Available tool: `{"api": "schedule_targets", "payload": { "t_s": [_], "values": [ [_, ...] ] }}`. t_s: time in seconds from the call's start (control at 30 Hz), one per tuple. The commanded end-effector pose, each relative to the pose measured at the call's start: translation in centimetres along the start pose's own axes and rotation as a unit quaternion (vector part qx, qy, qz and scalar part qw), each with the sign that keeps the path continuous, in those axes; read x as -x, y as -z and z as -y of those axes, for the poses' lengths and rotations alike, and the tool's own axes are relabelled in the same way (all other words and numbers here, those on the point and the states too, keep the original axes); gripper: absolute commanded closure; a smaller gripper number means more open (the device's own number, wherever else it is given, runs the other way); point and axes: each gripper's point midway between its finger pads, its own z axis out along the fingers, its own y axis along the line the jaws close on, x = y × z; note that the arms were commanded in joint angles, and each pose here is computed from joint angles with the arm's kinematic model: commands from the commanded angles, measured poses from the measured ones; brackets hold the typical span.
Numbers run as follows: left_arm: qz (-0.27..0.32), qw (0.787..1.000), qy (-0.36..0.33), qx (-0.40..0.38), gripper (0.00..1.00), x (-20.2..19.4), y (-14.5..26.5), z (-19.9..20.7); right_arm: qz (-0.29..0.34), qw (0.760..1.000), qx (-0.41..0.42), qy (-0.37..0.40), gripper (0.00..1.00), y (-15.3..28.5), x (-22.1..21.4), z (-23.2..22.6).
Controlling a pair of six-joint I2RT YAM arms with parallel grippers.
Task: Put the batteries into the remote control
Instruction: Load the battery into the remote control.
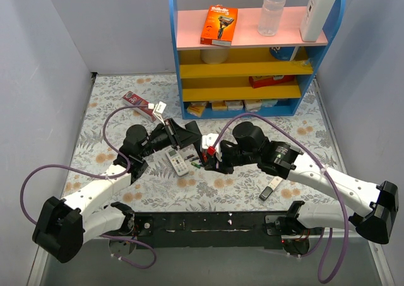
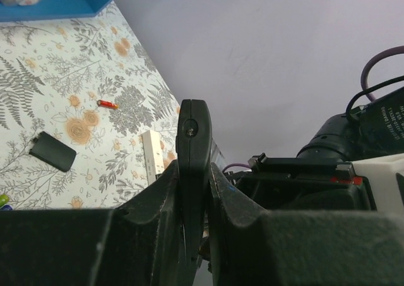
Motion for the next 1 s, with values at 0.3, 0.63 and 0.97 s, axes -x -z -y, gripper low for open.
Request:
{"api": "schedule_targets", "payload": {
  "t_s": [0.3, 0.63, 0.97],
  "values": [
    [0.071, 0.995, -0.022, 0.073, 1.0, 1.1, 1.1, -3.1, 0.026, 0.972, -0.134, -0.19, 0.46, 2.1, 3.5, 3.1],
    [0.08, 0.992, -0.017, 0.091, 1.0, 2.0, 0.4, -3.8, -0.007, 0.932, -0.21, -0.294, 0.33, 0.1, 3.4, 5.0],
    [0.081, 0.992, 0.008, 0.099, 1.0, 2.2, 0.3, -3.7, -0.063, 0.908, -0.24, -0.338, 0.3, -1.4, 2.4, 5.4]
  ]
}}
